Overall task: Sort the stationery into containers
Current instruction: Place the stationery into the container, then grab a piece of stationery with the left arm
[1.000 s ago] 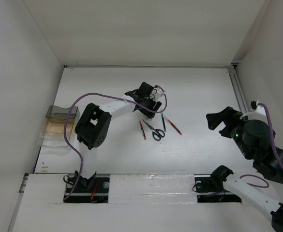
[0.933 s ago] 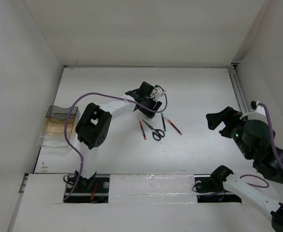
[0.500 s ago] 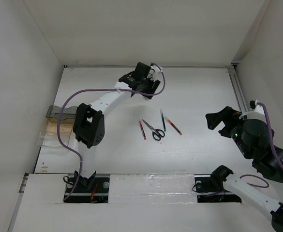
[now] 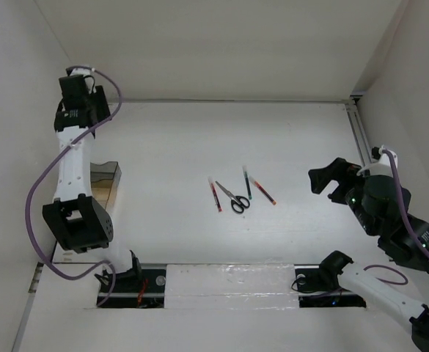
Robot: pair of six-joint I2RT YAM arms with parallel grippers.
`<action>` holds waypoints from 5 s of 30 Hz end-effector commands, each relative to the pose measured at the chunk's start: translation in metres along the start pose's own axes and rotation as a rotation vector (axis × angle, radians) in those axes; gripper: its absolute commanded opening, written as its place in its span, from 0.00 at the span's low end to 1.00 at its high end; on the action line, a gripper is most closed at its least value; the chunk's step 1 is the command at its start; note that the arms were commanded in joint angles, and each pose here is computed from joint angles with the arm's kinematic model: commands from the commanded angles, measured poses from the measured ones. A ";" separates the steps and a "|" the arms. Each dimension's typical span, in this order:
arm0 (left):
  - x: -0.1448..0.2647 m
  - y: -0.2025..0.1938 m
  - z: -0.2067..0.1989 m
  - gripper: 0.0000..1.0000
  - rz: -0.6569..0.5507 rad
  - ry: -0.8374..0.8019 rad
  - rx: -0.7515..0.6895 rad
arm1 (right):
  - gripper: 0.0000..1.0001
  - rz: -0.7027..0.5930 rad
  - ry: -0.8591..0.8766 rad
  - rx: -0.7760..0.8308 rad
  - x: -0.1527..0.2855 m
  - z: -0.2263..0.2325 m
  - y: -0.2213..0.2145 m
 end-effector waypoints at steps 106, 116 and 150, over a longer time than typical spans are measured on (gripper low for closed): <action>0.054 -0.095 -0.254 1.00 0.235 -0.371 -0.308 | 1.00 0.038 0.077 -0.051 -0.020 0.033 0.004; 0.032 -0.161 -0.280 1.00 0.454 -0.542 -0.328 | 1.00 0.048 0.041 -0.034 -0.016 0.023 0.000; 0.016 -0.232 -0.310 0.92 0.633 -0.552 -0.470 | 1.00 0.013 0.050 -0.022 -0.029 0.027 -0.002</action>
Point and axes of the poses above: each gripper's point midway between its finger pads, its own x axis back along the fingers, its own z axis along the line the jaws close on, y = z × x, the point moved 9 cm from there along x, back along the fingers, and after that the axes turned 10 degrees about -x, right-handed, at the moved point
